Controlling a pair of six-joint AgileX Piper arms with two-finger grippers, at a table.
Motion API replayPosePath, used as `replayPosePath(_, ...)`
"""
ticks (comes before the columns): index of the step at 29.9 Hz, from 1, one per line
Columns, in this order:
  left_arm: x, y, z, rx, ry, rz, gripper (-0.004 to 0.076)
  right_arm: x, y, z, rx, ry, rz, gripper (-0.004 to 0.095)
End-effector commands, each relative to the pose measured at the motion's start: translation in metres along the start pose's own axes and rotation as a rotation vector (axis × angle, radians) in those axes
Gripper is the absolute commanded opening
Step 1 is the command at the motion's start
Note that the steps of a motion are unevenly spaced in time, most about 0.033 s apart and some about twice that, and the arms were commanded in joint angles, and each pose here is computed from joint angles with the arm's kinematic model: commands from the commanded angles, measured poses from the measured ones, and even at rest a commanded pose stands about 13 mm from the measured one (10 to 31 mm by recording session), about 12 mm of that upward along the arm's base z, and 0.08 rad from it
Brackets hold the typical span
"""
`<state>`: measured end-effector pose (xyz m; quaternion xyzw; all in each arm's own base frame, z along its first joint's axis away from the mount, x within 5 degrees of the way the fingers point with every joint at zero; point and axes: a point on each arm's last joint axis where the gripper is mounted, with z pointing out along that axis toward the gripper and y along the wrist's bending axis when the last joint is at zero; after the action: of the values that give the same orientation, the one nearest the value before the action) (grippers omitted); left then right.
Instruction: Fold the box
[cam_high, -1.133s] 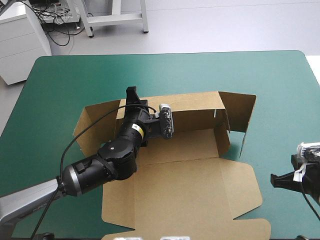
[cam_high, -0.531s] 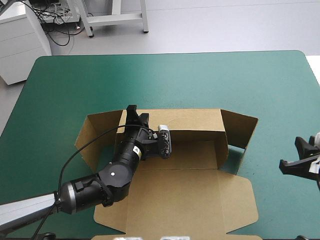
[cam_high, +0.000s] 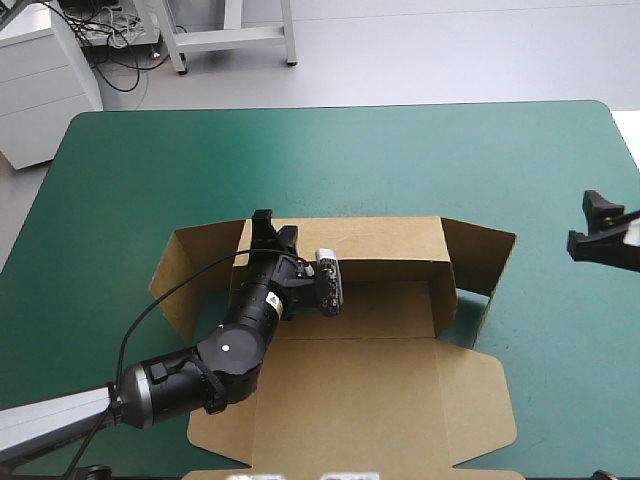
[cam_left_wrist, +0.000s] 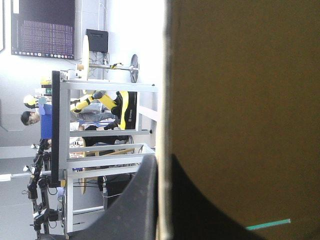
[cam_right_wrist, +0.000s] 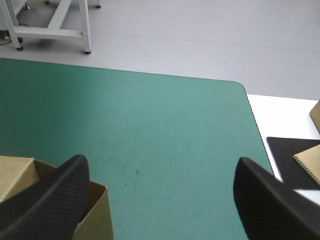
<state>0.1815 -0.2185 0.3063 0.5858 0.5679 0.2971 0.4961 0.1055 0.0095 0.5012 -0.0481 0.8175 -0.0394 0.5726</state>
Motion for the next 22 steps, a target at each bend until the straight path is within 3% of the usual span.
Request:
replayPosePath(1, -0.001, 0.02, -0.01, -0.082, -0.023, -0.024, -0.0032, -0.018, 0.007, 0.017, 0.018, 0.013, -0.024, 0.0734)
replayPosePath(13, 0.0, 0.019, -0.01, -0.073, -0.015, -0.055, -0.0032, -0.034, 0.055, 0.112, 0.002, 0.2, -0.084, 0.0734)
replayPosePath(22, 0.001, 0.018, -0.01, -0.066, -0.004, -0.066, -0.0032, -0.028, 0.032, 0.167, -0.105, 0.37, 0.017, 0.0734)
